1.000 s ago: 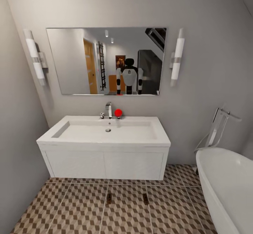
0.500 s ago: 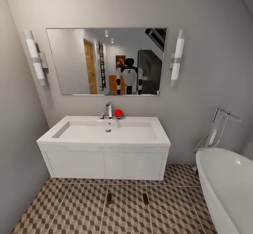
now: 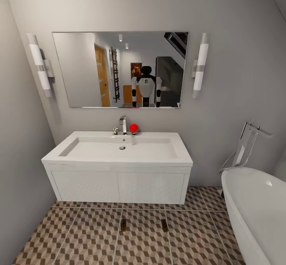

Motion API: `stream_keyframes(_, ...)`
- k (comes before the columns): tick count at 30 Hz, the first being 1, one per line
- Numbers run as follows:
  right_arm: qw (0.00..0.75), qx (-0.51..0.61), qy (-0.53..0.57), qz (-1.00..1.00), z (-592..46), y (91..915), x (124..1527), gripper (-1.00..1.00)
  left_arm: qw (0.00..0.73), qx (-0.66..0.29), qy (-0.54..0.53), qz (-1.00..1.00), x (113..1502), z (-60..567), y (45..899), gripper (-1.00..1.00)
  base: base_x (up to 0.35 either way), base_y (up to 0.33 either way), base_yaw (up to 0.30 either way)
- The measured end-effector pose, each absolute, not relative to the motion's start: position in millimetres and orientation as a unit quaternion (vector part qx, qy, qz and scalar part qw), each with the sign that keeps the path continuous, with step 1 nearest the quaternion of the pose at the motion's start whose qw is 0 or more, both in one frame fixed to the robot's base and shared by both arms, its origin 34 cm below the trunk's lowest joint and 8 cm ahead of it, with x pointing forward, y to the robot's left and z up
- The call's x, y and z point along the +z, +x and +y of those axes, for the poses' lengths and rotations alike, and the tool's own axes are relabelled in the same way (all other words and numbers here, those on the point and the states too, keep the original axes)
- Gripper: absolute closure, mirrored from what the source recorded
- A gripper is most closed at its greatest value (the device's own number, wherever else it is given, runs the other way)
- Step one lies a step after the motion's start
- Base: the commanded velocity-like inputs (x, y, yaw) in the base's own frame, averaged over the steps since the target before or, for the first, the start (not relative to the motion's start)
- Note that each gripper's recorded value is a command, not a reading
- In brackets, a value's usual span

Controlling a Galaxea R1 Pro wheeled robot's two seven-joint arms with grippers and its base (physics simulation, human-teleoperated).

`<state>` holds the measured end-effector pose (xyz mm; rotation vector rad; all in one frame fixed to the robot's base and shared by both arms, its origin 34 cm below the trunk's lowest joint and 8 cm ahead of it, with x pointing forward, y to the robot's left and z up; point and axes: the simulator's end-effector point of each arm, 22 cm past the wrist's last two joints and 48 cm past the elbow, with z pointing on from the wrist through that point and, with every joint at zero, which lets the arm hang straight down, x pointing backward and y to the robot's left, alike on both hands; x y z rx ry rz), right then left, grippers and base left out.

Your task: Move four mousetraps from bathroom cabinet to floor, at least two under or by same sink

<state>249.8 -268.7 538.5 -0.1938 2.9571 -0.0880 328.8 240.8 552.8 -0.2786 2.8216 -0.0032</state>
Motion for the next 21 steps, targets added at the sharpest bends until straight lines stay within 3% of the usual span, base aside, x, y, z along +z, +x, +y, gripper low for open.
stream_keyframes(21,0.089,-0.03,-0.083,0.992,-270.3,250.4,538.7,-1.0,0.152,-0.002,-0.097,0.984,552.7,239.5,328.5,-1.0,0.0,0.0,0.0)
